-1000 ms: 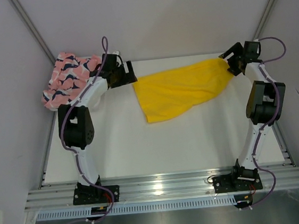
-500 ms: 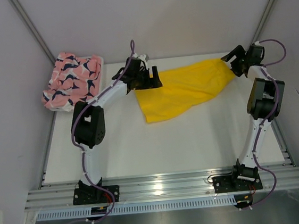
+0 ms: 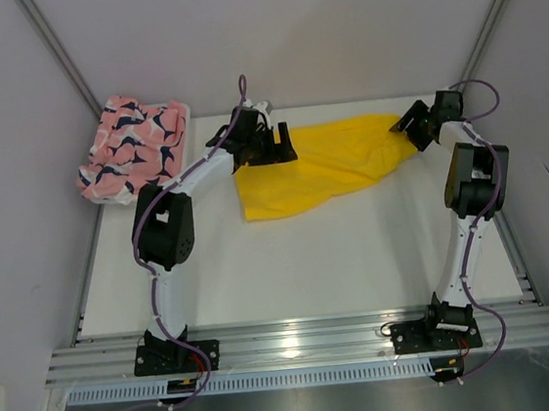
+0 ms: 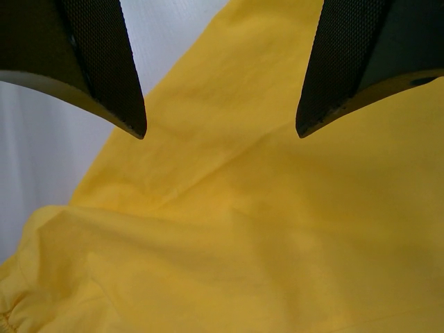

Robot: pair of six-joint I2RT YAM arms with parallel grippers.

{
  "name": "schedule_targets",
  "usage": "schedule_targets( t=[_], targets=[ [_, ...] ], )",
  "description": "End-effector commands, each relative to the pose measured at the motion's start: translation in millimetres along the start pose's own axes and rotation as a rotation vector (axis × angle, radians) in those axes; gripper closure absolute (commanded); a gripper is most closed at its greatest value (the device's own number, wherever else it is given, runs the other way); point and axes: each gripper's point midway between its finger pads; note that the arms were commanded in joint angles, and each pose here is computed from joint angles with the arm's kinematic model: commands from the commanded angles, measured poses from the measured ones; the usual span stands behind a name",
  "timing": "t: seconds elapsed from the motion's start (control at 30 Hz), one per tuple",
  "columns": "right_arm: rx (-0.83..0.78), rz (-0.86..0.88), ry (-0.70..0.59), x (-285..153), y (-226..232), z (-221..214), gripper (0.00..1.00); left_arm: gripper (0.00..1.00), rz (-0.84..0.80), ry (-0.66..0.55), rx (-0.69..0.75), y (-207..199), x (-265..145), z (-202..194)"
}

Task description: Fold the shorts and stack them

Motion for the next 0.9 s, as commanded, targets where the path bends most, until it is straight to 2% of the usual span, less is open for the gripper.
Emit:
schedule_targets(
  t=[0.0,0.1,0.2,0.23,0.3,0.33,0.47,0.63,0.7,0.87],
  targets=[
    [-0.078,0.022,0.028,-34.8,38.1,-21.8,0.32,0.11,0.012,-0.058,0.027,-3.7,-18.6,18.3],
    [-0.077,0.003,0.104,-55.2,30.2,-84.2,0.32,0.11,0.014,-0.074,0.037,-5.9,-28.0,21.1],
    [-0.088,0.055,0.095,-84.7,49.1,-110.2,0.29,0.11,0.004,-0.081,0.046,-8.6,-34.5,21.1],
    [-0.086,0.04,0.152,-90.0,39.0,-146.5,0.27,0.1,-0.016,-0.086,0.053,-13.7,-38.1,23.2],
    [-0.104,0.077,0.126,-111.8,53.8,-158.7,0.25,0.11,-0.031,-0.081,0.063,-15.6,-38.2,19.6],
    [-0.125,0.082,0.176,-117.1,52.8,-191.7,0.24,0.11,-0.05,-0.081,0.067,-19.6,-40.4,20.2],
    [-0.165,0.128,0.208,-143.9,63.3,-226.9,0.14,0.11,-0.099,-0.071,0.095,-32.6,-40.9,16.7],
    [-0.2,0.181,0.184,-165.0,69.4,-228.1,0.09,0.11,-0.195,-0.041,0.179,-74.8,-35.2,7.3],
    [-0.215,0.199,0.148,-165.6,68.3,-222.7,0.08,0.11,-0.221,-0.012,0.211,-91.1,-26.0,-5.3],
    [-0.177,0.195,0.101,-165.3,59.0,-207.5,0.09,0.12,-0.303,-0.017,0.224,-132.2,-13.0,0.9]
  ],
)
Point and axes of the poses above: each gripper's point midway between its finger pads, its own x axis out along the fingers, its own y axis along the line the jaws close on, z = x × y, and after that the axes turned 2 degrees about -x, right-handed
